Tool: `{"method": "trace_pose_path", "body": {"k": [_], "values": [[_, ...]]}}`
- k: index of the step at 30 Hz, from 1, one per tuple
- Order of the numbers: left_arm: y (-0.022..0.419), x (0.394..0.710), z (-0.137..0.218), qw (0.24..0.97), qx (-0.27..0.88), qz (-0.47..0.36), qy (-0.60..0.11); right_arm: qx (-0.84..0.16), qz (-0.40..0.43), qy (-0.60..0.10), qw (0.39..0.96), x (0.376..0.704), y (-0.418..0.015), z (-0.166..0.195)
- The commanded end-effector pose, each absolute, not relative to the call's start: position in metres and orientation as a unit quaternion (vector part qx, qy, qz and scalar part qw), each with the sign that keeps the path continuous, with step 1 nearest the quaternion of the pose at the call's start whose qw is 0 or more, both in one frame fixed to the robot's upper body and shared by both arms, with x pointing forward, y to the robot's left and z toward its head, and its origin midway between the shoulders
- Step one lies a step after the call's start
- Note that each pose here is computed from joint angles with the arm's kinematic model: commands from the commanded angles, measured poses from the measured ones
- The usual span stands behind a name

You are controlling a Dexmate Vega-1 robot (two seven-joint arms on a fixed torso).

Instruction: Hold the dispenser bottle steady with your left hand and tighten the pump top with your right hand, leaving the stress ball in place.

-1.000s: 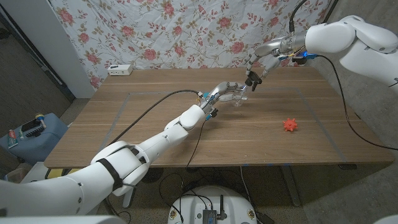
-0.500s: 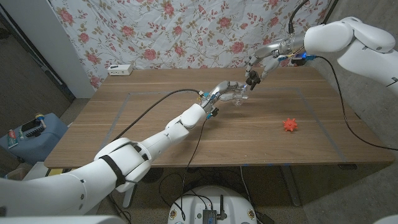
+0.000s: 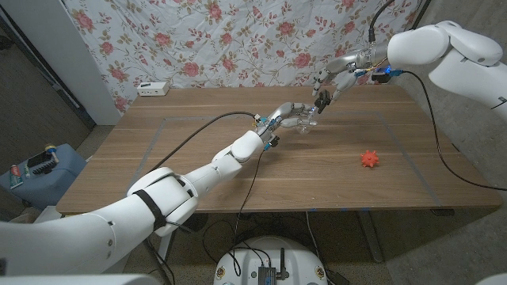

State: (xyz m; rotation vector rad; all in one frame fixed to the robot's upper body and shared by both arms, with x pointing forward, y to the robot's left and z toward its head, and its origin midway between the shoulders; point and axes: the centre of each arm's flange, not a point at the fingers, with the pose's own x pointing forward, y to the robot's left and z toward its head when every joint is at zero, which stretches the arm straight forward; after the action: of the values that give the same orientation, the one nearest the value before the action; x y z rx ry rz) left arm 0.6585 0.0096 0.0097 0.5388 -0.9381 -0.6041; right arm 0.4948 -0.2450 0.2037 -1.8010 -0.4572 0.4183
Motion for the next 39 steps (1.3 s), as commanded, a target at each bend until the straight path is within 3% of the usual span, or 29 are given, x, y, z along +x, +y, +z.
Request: {"method": "trace_pose_path", "body": {"k": [1, 39], "values": [[0.0065, 0.658, 0.0086, 0.812, 0.253, -0.288, -0.441, -0.769, 0.18, -0.177, 0.588, 0.4932, -0.2462, 0.2055], [0.0097, 0.6586, 0.008, 0.814, 0.255, -0.284, -0.437, -0.761, 0.15, -0.17, 0.608, 0.4902, -0.2521, 0.2041]]}}
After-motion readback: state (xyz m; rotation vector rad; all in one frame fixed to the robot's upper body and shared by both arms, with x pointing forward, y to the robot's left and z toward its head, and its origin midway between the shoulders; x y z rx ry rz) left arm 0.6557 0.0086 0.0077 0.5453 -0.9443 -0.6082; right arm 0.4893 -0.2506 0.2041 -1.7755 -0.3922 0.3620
